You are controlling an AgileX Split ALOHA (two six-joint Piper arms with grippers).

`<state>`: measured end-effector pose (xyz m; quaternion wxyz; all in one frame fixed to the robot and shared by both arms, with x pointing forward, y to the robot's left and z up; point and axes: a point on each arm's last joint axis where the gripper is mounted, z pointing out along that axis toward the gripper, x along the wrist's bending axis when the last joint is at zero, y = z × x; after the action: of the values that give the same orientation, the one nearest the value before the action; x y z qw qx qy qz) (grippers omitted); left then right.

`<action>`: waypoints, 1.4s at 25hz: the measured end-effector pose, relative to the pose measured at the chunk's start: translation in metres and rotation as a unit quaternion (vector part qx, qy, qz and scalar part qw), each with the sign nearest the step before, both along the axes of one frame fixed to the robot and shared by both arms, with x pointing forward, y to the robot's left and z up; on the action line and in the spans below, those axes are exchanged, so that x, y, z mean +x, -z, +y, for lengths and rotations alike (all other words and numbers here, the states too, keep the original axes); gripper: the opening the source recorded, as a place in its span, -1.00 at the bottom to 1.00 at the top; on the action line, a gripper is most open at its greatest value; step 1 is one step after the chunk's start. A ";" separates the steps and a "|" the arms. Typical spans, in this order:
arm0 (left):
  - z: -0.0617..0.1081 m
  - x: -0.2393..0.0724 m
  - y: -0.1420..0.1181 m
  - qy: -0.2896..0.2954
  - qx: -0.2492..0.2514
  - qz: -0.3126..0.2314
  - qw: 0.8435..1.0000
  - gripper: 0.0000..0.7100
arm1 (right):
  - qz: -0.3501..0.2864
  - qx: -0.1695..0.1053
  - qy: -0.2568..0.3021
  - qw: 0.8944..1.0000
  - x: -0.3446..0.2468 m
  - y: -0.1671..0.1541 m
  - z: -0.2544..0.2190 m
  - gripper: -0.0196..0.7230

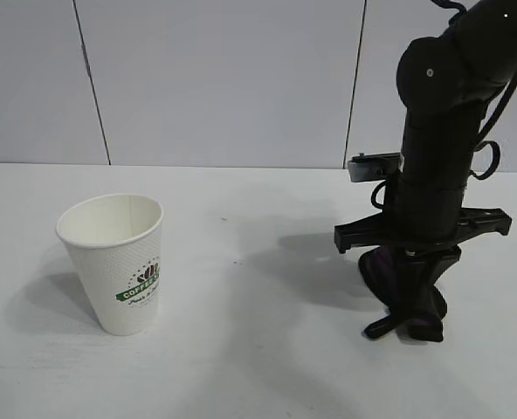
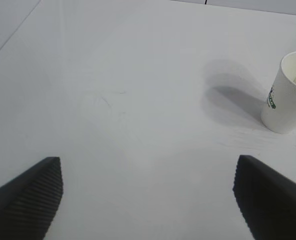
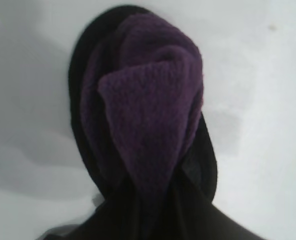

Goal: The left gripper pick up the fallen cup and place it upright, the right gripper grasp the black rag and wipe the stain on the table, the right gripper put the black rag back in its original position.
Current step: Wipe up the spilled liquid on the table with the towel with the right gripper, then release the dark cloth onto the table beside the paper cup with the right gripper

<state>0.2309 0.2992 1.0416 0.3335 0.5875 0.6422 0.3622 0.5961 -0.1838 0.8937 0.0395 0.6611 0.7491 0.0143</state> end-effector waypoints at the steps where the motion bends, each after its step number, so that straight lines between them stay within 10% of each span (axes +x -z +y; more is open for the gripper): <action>1: 0.000 0.000 0.000 0.000 0.000 0.000 1.000 0.87 | 0.011 0.016 -0.001 1.000 -0.002 0.000 0.003 -0.78; 9: 0.000 0.000 0.000 0.000 0.000 0.000 1.000 0.87 | 0.064 0.160 -0.019 0.985 -0.011 -0.001 0.029 -0.80; 18: 0.000 0.000 0.000 0.000 0.000 0.000 1.000 0.87 | 0.068 0.049 -0.010 0.996 -0.012 0.003 0.009 -0.80; 25: 0.000 0.000 0.000 0.000 0.000 0.000 1.000 0.87 | 0.062 0.038 -0.003 0.997 -0.011 0.002 0.007 -0.74; 32: 0.000 0.000 0.000 0.000 0.000 0.000 1.000 0.87 | 0.045 0.038 -0.007 0.998 -0.008 0.003 0.007 0.52; 35: 0.000 0.000 0.000 0.000 0.000 0.000 1.000 0.87 | 0.031 0.042 -0.008 0.999 -0.006 -0.003 0.008 0.74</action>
<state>0.2309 0.2992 1.0416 0.3335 0.5875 0.6422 0.3622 0.5905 -0.1757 0.8963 -0.0113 0.6559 0.7543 0.0255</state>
